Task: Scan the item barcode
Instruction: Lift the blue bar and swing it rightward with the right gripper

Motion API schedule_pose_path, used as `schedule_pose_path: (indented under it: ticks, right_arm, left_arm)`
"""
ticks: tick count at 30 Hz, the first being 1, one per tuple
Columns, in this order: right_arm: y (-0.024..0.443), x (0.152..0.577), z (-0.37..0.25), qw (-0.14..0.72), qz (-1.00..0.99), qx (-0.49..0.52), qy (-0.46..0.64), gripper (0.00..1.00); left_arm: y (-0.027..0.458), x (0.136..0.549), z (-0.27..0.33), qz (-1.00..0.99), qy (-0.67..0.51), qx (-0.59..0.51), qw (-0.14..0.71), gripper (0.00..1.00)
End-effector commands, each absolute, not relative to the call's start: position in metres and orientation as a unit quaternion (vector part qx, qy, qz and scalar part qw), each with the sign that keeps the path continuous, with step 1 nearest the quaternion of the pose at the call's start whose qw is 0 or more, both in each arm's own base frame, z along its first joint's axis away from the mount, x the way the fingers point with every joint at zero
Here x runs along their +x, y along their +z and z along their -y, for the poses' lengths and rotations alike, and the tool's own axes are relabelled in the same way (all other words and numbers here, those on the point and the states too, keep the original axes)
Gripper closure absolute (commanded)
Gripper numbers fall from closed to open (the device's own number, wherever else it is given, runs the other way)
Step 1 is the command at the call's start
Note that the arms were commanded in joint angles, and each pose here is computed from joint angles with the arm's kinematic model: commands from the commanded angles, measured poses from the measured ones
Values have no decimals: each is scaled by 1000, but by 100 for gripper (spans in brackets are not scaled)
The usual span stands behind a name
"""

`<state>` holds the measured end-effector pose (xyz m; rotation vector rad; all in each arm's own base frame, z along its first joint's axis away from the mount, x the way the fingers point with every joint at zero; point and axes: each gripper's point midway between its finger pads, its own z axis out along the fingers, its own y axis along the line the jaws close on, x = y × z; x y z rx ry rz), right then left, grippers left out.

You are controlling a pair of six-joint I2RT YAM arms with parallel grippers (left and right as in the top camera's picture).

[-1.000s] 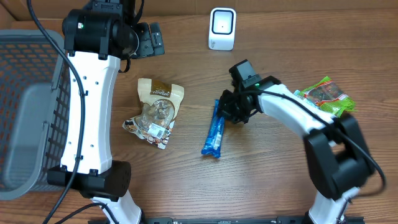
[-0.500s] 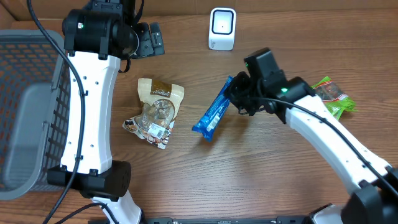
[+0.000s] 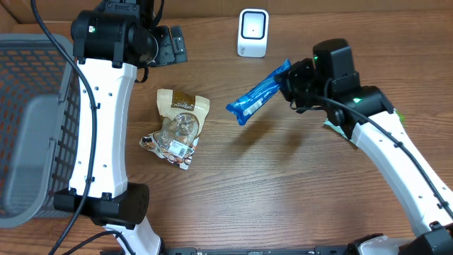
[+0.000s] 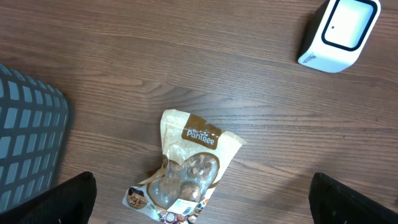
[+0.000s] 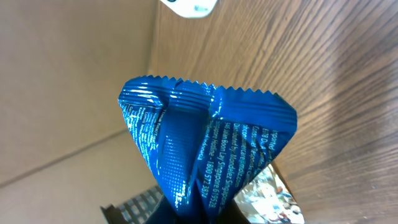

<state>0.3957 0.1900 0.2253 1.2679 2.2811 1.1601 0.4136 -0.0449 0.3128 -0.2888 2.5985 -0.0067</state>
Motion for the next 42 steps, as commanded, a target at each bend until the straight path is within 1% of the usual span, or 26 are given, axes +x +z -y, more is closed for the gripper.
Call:
schedule_pose_path:
  ticks: [1, 6, 13, 15, 19, 21, 24, 28, 36, 42]
  right_arm:
    - [255, 402, -184, 169, -768, 449, 424, 96]
    - [250, 407, -171, 197, -763, 470, 397, 96]
    - [226, 410, -150, 222, -758, 514, 334, 96]
    - [216, 410, -150, 207, -752, 533, 327, 96]
    - [185, 397, -147, 132, -691, 645, 298, 96]
    - [173, 393, -148, 106, -667, 679, 286, 96]
    - [168, 395, -156, 91, -667, 680, 291, 96]
    - [167, 398, -158, 96, -667, 678, 293, 96]
    - [164, 404, -141, 140, -657, 690, 270, 96]
    - [144, 407, -136, 147, -659, 698, 239, 96]
  left_arm:
    - [311, 414, 46, -959, -5, -114, 258, 0]
    - [311, 414, 46, -959, -5, -114, 258, 0]
    - [311, 414, 46, -959, -5, -114, 258, 0]
    - [311, 414, 46, -959, -5, -114, 258, 0]
    - [311, 414, 46, -959, -5, -114, 258, 0]
    - [311, 414, 46, -959, -5, -114, 258, 0]
    - [311, 414, 46, -959, -5, -114, 258, 0]
    - [311, 414, 46, -959, -5, -114, 258, 0]
    - [311, 414, 46, -959, -5, -114, 258, 0]
    - [311, 414, 46, -959, -5, -114, 258, 0]
